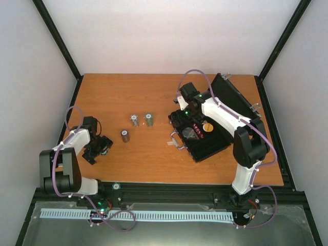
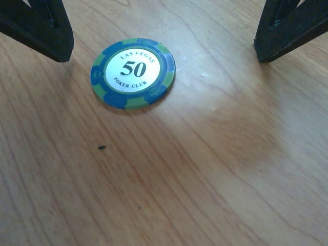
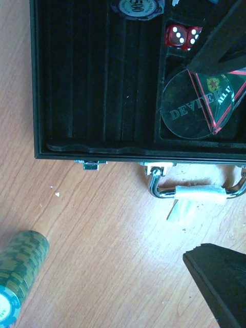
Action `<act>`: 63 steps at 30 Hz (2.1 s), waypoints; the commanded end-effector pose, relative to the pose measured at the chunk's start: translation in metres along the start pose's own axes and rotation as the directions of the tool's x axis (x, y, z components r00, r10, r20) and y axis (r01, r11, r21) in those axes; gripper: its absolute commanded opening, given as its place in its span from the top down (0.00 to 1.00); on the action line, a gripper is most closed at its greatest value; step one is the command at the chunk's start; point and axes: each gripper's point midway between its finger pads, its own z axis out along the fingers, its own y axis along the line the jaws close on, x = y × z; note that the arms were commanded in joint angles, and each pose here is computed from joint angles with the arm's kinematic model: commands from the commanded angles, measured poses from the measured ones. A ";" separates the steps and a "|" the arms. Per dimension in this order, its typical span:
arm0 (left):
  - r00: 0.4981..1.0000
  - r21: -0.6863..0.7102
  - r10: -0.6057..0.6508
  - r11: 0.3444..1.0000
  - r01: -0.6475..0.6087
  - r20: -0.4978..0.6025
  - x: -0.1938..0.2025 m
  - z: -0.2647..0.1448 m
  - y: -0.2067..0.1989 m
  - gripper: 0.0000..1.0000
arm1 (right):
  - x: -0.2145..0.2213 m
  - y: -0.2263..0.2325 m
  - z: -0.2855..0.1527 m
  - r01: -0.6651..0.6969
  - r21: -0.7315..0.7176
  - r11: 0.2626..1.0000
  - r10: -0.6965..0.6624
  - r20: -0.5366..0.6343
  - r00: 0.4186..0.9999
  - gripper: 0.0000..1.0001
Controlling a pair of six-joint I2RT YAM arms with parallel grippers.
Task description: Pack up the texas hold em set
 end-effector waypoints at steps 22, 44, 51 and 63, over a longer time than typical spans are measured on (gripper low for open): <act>0.996 0.113 -0.020 0.993 0.030 -0.088 0.011 0.017 -0.019 0.21 | 0.005 0.002 0.002 -0.007 0.020 1.000 0.007 0.000 1.000 0.11; 0.992 0.099 -0.003 0.995 0.016 -0.124 0.008 0.035 -0.025 0.30 | 0.016 0.002 0.003 0.022 0.020 1.000 -0.022 -0.019 1.000 0.11; 0.991 0.085 0.021 0.996 -0.010 -0.129 0.011 0.039 -0.021 0.38 | 0.020 0.001 0.005 0.021 0.019 1.000 -0.021 -0.023 1.000 0.11; 0.992 0.123 0.044 0.992 -0.029 -0.120 0.008 0.031 -0.031 0.63 | 0.024 0.000 0.006 0.019 0.023 1.000 -0.019 -0.022 1.000 0.12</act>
